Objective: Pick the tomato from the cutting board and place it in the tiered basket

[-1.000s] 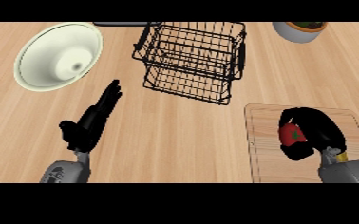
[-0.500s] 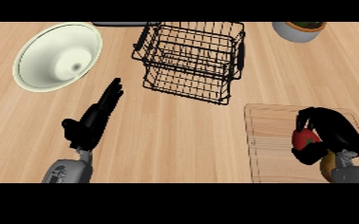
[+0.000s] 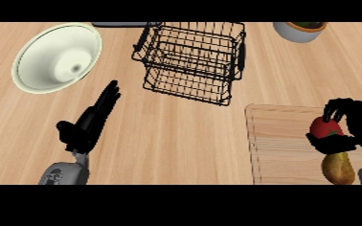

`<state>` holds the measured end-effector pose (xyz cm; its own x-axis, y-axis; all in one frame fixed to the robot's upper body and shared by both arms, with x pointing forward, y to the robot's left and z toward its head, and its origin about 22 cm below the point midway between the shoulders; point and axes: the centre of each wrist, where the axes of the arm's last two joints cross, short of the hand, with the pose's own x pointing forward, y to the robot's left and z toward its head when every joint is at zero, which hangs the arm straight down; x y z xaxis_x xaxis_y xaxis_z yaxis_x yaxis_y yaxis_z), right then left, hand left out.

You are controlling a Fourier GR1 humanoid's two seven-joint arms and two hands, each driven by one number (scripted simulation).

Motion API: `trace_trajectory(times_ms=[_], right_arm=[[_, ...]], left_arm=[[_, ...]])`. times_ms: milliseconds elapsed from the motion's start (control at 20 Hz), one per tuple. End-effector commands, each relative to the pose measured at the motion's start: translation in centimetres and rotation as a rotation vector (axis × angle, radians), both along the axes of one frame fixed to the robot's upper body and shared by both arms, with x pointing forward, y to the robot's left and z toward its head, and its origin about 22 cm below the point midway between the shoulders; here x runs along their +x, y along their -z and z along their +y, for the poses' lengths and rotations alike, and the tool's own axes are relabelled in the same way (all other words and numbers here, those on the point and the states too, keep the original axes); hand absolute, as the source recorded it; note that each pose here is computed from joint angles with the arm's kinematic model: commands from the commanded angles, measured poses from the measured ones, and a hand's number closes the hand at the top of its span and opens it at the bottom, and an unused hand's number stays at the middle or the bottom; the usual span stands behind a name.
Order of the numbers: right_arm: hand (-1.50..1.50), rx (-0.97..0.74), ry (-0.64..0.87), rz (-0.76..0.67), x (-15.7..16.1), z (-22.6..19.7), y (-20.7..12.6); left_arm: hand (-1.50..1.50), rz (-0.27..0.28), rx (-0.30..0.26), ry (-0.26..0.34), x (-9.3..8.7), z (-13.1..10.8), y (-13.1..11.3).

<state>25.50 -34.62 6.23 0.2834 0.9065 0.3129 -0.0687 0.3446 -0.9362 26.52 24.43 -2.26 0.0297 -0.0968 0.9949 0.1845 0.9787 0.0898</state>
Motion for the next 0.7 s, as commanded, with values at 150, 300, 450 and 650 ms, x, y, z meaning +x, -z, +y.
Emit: trace_trajectory(times_ms=[150,300,450,650], right_arm=[[1.5,0.267,-0.095,-0.309,-0.7,3.1,-7.5],[1.5,0.266,-0.122,-0.368,-1.4,4.6,-10.1],[1.5,0.297,-0.146,-0.371,0.5,6.9,-13.8],[1.5,0.307,-0.144,-0.345,1.4,9.2,-18.8]], left_arm=[[0.0,0.001,0.01,-0.006,-1.1,0.0,1.0],[0.0,-0.002,0.005,-0.006,0.3,2.1,0.3],[0.0,-0.01,0.011,-0.001,0.0,0.5,0.3],[0.0,-0.003,-0.004,0.023,0.3,-0.6,-1.7]])
